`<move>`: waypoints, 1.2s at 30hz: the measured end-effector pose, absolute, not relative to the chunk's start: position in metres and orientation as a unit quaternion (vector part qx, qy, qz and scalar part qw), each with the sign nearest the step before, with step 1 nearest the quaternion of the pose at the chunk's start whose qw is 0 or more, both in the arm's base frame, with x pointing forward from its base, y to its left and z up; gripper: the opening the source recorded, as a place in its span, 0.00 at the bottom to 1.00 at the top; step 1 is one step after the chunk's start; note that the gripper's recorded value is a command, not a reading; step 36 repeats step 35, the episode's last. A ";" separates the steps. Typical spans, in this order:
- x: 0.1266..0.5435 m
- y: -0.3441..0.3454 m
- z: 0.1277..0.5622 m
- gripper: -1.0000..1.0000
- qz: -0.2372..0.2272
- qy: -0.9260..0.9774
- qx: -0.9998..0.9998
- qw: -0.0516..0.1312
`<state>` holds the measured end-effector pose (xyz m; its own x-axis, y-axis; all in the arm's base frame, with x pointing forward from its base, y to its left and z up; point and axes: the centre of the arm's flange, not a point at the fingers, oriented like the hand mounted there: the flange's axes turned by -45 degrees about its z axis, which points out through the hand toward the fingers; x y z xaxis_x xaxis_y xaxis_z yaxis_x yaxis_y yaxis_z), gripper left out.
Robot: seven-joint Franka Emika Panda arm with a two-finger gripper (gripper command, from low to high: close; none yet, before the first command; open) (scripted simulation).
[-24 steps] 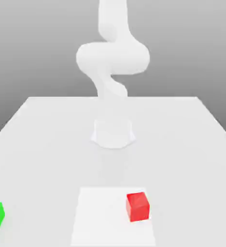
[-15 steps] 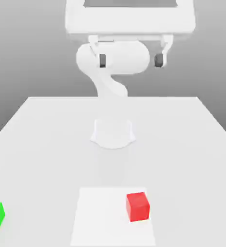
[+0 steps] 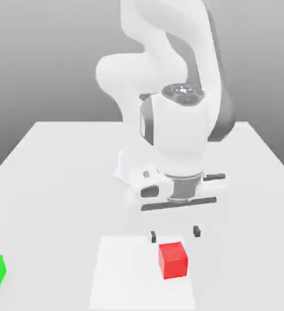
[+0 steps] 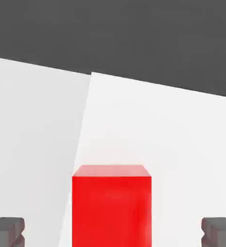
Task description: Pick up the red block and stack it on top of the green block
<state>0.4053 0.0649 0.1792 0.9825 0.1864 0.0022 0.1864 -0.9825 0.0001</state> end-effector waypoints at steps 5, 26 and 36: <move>0.404 0.065 0.149 0.00 0.000 -0.094 -0.996 0.000; 0.450 -0.187 0.232 0.00 0.002 0.263 -0.965 0.004; 0.425 -0.312 0.191 1.00 0.000 0.413 -0.911 0.001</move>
